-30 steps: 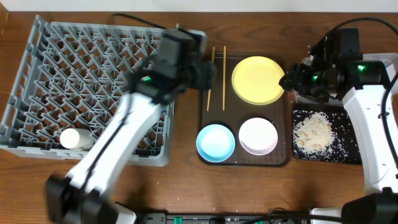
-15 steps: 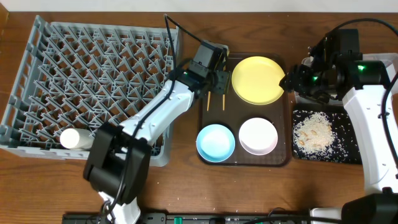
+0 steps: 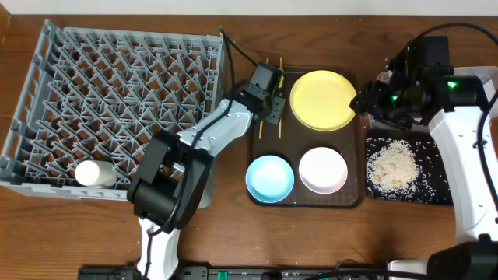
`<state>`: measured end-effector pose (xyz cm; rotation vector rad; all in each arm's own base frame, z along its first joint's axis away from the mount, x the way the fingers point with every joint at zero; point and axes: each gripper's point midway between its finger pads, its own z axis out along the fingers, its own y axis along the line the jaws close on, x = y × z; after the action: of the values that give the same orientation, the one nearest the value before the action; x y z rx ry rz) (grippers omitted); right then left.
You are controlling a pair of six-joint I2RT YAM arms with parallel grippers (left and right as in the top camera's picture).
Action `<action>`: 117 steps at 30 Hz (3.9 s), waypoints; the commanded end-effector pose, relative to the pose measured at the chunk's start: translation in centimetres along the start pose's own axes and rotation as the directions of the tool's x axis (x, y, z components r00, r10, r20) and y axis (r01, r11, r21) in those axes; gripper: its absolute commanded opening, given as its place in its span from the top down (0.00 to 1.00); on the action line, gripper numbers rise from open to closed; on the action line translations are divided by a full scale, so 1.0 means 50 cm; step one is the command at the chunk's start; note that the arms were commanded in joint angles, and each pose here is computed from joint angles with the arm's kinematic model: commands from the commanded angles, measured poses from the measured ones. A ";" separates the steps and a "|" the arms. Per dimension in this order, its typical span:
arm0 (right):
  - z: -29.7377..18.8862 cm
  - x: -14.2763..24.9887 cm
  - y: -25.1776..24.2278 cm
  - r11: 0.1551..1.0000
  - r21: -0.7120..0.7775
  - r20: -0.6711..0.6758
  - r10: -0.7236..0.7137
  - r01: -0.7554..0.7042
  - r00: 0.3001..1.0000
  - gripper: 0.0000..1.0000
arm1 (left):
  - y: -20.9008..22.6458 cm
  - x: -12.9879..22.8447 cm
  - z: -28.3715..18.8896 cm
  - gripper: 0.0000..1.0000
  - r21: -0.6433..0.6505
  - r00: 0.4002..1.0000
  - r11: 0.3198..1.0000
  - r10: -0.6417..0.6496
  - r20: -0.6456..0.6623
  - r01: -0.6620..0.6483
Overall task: Sort waste into correct bins and load items into the dishwasher
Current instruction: 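Reach the left gripper to the tray and grasp one chopstick, then place the chopstick upright into the dish rack, then grasp the second chopstick on the tray with the left gripper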
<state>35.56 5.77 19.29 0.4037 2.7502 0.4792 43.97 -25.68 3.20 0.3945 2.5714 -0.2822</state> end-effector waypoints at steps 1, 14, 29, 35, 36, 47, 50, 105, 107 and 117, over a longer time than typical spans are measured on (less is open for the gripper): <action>-0.006 -0.002 0.004 1.000 0.003 0.011 -0.022 0.022 1.000 0.33 | 0.013 0.009 0.022 0.51 -0.033 1.000 0.999 0.010 -0.010 -0.010; -0.006 0.000 0.004 1.000 0.005 0.008 -0.021 0.021 1.000 0.30 | 0.021 0.046 0.057 0.81 -0.044 0.998 0.999 0.009 -0.067 -0.012; -0.006 0.000 0.004 1.000 0.005 0.008 -0.022 0.022 1.000 0.29 | 0.003 -0.091 -0.249 0.92 -0.014 0.989 1.000 0.000 0.147 0.002; -0.006 0.000 0.004 1.000 0.005 0.009 -0.029 0.029 1.000 0.29 | 0.126 -0.022 -0.336 0.92 -0.242 0.998 0.969 -0.042 0.038 0.050; -0.006 -0.001 0.004 1.000 0.005 0.009 -0.029 0.029 1.000 0.29 | 0.145 -0.004 -0.340 0.92 -0.275 0.999 0.960 -0.053 0.004 0.052; -0.006 0.000 0.004 1.000 0.005 0.009 -0.029 0.029 1.000 0.29 | 0.252 0.086 -0.308 0.92 -0.325 0.975 0.934 -0.193 -0.112 0.147; -0.006 0.000 0.004 1.000 0.005 0.008 -0.028 0.028 1.000 0.29 | 0.254 0.096 -0.291 0.92 -0.317 0.973 0.938 -0.189 -0.133 0.139; -0.006 -0.006 -0.002 0.999 0.023 0.023 -0.030 0.030 0.999 0.24 | -0.069 0.104 0.036 0.86 0.085 0.989 0.993 0.089 -0.121 -0.079; -0.006 -0.006 -0.002 0.999 0.023 0.023 -0.030 0.030 0.999 0.24 | -0.062 0.104 0.036 0.92 0.067 0.989 0.995 0.088 -0.123 -0.080; -0.006 -0.006 -0.002 0.999 0.024 0.022 -0.030 0.029 0.999 0.24 | -0.034 0.036 -0.039 0.92 0.015 0.997 0.998 0.065 -0.041 -0.064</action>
<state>35.68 5.38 19.21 0.3984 2.7470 0.4455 39.67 -27.30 0.92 0.5360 2.6561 -0.2914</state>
